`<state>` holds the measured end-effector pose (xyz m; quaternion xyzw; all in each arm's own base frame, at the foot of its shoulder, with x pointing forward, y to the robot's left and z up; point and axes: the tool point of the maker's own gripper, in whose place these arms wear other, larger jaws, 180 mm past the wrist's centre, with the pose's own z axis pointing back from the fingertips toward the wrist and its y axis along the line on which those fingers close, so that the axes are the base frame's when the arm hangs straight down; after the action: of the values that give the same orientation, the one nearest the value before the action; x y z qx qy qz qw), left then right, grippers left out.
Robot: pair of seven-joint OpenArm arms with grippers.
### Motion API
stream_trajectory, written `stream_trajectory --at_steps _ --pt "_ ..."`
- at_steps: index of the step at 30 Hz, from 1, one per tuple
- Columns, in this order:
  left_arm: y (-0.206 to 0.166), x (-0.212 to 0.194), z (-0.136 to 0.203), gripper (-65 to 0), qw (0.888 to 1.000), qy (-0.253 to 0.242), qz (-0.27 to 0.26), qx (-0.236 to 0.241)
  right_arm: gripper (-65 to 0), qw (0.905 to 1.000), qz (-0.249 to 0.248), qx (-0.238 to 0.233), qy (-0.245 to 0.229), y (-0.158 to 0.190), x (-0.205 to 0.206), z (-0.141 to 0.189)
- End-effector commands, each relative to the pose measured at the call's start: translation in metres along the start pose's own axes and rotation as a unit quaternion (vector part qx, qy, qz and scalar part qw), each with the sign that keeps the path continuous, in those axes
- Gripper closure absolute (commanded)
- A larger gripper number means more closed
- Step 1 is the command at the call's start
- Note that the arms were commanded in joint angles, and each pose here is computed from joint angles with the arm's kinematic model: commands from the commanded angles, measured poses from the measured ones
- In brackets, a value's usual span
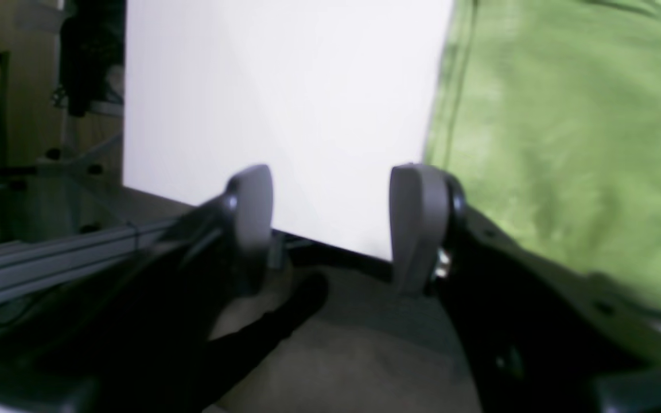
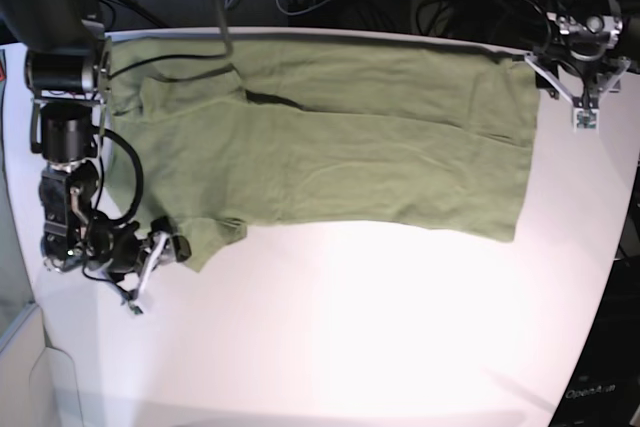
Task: Fold the T-shirt properly
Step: 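Move the right gripper to the shirt's sleeve and hem corner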
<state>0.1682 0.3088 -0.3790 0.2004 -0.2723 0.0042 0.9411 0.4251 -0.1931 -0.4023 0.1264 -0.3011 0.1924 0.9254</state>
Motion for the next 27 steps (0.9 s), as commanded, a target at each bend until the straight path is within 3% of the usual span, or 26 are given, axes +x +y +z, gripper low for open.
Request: stream_trajectory --at_steps 1,11,14,27 --pt "0.007 0.011 0.003 -31.4 1.0 -0.019 -0.001 0.011 -42.8 0.9993 0.004 -0.005 -0.036 -0.009 0.026 0.009" --pt "0.007 0.007 0.003 -31.4 1.0 -0.009 -0.001 0.01 -42.8 0.9971 -0.033 0.006 -0.069 -0.016 0.037 -0.002" --pt "0.009 0.0 0.003 -31.4 1.0 0.015 -0.003 0.013 -42.8 0.997 -0.03 0.01 -0.071 -0.014 0.041 -0.005" --pt "0.011 0.005 0.002 -31.4 1.0 0.014 0.0 0.015 -42.8 0.9952 -0.018 0.026 -0.092 0.004 0.046 -0.017"
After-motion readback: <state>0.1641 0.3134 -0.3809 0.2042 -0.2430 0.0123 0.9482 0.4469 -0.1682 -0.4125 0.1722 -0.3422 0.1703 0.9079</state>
